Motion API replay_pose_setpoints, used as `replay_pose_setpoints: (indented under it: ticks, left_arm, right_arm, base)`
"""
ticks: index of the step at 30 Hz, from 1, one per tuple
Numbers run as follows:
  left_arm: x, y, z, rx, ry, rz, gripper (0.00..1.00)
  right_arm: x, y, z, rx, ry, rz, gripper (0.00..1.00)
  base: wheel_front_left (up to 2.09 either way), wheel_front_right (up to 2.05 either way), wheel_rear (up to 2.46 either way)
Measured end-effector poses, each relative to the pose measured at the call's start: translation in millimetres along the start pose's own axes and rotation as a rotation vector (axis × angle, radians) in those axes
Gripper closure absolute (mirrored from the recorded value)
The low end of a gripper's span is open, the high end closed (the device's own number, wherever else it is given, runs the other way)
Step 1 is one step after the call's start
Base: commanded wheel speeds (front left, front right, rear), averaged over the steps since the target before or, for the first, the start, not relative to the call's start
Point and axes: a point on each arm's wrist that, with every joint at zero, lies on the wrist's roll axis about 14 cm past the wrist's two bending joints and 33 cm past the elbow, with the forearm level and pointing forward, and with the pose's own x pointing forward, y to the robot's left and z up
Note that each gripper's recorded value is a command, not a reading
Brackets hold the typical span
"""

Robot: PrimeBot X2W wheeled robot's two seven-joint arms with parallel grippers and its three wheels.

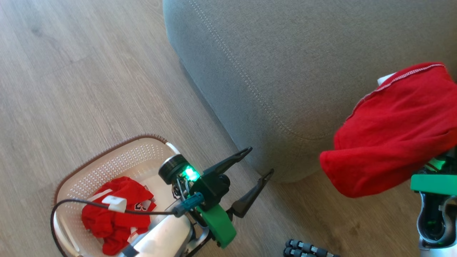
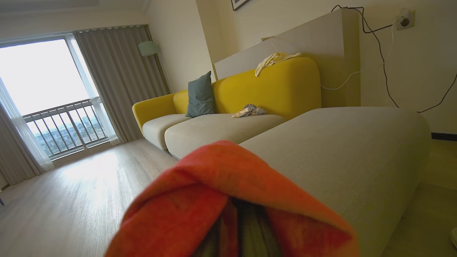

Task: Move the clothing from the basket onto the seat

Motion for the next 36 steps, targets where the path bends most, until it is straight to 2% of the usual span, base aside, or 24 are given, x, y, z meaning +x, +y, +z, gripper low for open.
replay_pose_setpoints:
  ticks: [8, 13, 19, 26, 30, 36]
  left_arm:
    - [-1, 5, 6, 0.009, -0.016, 0.012, 0.0]
    - [-1, 14, 10, 0.01, -0.037, 0.034, 0.0]
    - [-6, 41, 4, 0.03, -0.039, 0.098, 0.0]
    - [-15, 62, -19, 0.019, -0.018, 0.112, 0.0]
    - [-19, 74, -28, 0.016, -0.009, 0.122, 0.0]
    - [-29, 92, -34, 0.012, -0.015, 0.156, 0.0]
  right_arm:
    - [1, -1, 2, -0.006, -0.006, -0.002, 1.0]
    - [14, 7, 12, -0.059, -0.046, 0.024, 1.0]
    - [56, 37, 30, -0.092, -0.14, 0.097, 1.0]
    - [122, 67, 46, -0.164, -0.213, 0.201, 1.0]
    - [160, 74, 55, -0.209, -0.245, 0.22, 1.0]
    - [210, 85, 42, -0.218, -0.232, 0.223, 1.0]
  base:
    - [0.0, 0.0, 0.0]
    - [0.0, 0.0, 0.0]
    - [0.0, 0.0, 0.0]
    - [0.0, 0.0, 0.0]
    - [0.0, 0.0, 0.0]
    - [0.0, 0.0, 0.0]
